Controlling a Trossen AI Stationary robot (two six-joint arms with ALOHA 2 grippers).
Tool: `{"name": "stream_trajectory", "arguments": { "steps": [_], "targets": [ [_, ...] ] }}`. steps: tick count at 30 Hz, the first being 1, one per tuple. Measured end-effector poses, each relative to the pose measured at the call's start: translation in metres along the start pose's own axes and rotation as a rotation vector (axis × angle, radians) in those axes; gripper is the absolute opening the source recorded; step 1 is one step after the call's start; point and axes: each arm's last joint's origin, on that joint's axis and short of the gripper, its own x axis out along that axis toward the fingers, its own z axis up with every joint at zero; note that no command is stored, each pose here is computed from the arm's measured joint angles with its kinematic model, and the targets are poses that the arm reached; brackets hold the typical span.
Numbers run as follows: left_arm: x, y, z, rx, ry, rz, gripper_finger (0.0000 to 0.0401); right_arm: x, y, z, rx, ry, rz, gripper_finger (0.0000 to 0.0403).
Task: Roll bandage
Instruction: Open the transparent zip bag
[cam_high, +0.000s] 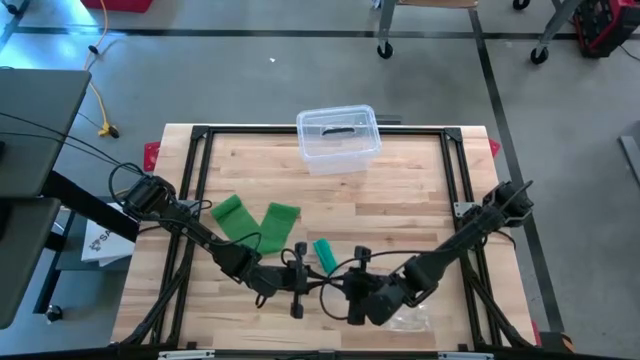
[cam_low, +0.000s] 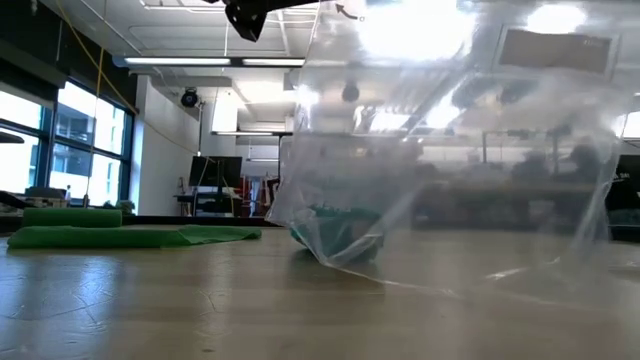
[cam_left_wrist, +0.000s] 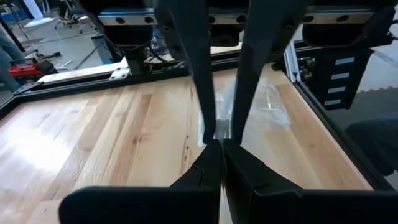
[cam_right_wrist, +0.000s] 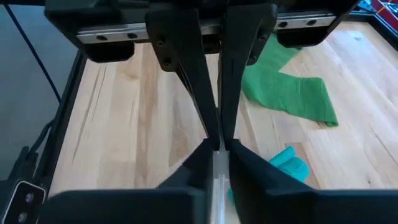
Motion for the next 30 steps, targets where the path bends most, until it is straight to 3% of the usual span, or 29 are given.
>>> {"name": "stream_trajectory", "arguments": {
  "steps": [3,10,30],
  "targets": [
    [0.000,0.000,0.000,0.003,0.003,-0.001,0.0000,-0.001,0.001,-0.002,-0.004,0.008,0.000,0.0009],
    [-0.005,-0.004,0.002,0.026,0.000,-0.016,0.0000,-0.006,0.007,-0.006,0.019,0.021,-0.002,0.0032],
    [-0.007,-0.004,0.003,0.036,0.002,-0.015,0.0000,-0.041,0.032,-0.041,0.126,0.171,0.012,0.0017]
  ]
}}
